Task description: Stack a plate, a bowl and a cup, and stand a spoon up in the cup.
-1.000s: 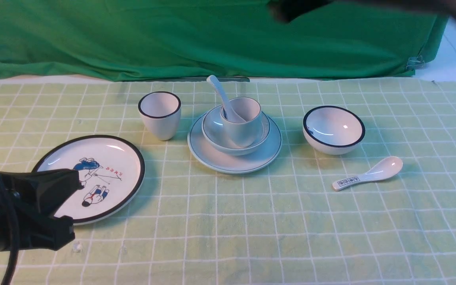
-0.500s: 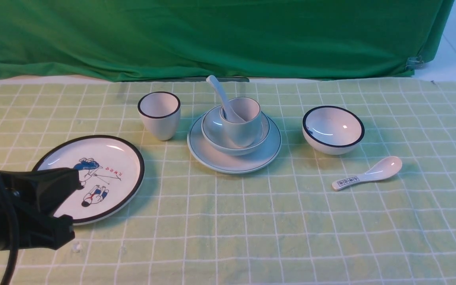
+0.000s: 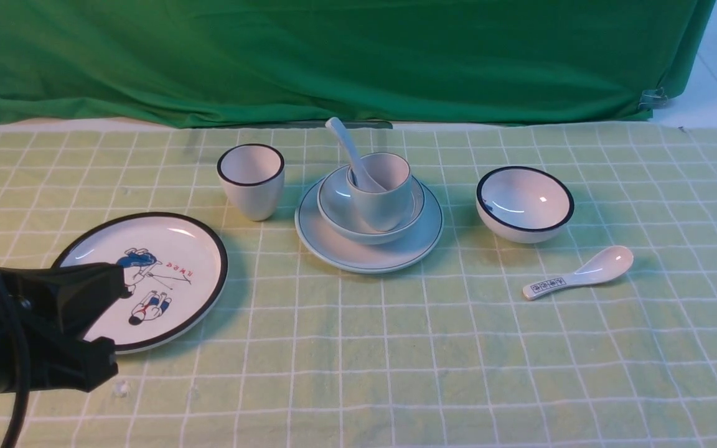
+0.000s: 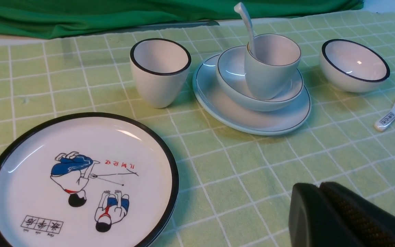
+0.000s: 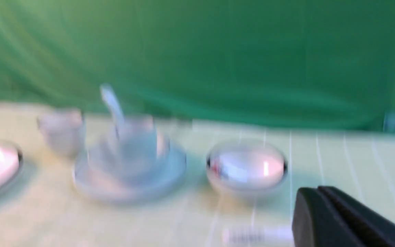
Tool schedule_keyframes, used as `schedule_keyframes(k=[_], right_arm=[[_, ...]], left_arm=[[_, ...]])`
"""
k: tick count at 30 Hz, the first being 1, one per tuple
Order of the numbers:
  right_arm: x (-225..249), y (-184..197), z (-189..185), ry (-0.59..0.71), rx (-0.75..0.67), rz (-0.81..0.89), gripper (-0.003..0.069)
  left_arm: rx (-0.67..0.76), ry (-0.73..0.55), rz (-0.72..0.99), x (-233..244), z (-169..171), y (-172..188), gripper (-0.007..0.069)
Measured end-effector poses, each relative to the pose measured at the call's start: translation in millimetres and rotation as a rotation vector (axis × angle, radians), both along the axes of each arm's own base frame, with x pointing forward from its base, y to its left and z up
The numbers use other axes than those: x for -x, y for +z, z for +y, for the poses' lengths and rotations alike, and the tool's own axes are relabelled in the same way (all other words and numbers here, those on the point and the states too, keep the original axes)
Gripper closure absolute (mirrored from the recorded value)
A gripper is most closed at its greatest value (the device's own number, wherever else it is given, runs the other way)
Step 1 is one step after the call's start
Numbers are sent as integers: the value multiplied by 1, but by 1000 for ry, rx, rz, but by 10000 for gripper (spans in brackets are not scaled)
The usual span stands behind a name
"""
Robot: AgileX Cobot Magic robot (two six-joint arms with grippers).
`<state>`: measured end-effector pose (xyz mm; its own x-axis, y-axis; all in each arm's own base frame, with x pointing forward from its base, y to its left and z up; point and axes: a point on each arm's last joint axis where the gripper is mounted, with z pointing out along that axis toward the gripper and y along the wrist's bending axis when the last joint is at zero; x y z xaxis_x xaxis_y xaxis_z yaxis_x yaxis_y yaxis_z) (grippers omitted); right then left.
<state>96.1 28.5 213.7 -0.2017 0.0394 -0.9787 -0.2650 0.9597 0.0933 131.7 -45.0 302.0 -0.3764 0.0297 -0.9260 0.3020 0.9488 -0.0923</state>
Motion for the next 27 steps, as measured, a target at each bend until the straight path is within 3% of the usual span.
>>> schedule_keyframes(k=[4, 9, 12, 18, 27], right_arm=[[6, -26, -2, 1, 26, 73, 616], [11, -27, -4, 5, 51, 80, 607], [18, -23, -9, -20, 113, 5, 611], [37, -11, -21, -143, 101, -181, 639], [40, -23, -23, -179, 125, -61, 639]], left_arm=[[0, 0, 0, 0, 0, 0, 608], [0, 0, 0, 0, 0, 0, 608], [0, 0, 0, 0, 0, 0, 608], [0, 0, 0, 0, 0, 0, 608], [-1, 0, -1, 0, 0, 0, 608]])
